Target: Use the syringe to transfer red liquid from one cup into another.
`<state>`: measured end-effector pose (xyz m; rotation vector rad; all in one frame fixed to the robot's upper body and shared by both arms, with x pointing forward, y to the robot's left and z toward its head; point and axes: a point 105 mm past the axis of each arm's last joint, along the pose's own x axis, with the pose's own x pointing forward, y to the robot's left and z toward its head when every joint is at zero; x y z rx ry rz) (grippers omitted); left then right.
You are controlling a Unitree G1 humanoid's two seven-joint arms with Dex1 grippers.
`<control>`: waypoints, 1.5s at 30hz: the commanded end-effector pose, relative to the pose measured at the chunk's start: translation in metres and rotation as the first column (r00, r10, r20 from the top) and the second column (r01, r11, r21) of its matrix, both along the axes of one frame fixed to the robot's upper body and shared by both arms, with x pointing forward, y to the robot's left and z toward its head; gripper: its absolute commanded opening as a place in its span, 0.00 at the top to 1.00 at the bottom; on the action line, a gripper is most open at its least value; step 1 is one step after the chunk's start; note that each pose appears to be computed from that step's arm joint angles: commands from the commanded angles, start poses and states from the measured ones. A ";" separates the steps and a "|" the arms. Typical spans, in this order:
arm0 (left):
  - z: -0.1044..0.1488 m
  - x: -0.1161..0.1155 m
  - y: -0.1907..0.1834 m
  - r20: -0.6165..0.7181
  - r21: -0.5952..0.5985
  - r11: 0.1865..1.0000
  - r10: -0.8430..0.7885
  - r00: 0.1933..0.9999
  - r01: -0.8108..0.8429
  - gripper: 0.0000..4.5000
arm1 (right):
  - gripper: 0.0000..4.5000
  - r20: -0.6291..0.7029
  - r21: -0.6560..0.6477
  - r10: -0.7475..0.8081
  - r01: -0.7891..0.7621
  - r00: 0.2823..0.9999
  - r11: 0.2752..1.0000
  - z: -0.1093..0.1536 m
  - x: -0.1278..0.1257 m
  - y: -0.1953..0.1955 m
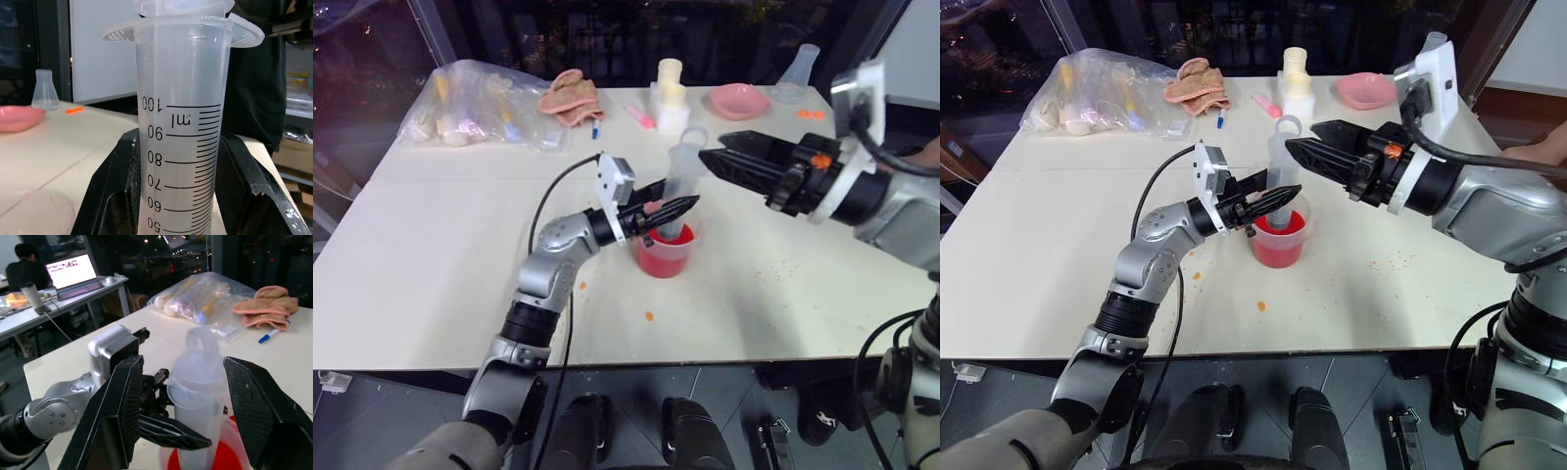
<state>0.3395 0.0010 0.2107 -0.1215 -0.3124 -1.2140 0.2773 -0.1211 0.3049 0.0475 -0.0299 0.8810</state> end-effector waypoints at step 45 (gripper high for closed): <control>-0.019 -0.008 -0.007 0.014 0.019 1.000 0.002 1.000 -0.003 0.67 | 0.99 0.165 0.039 -0.100 0.095 0.981 0.995 0.040 0.028 0.005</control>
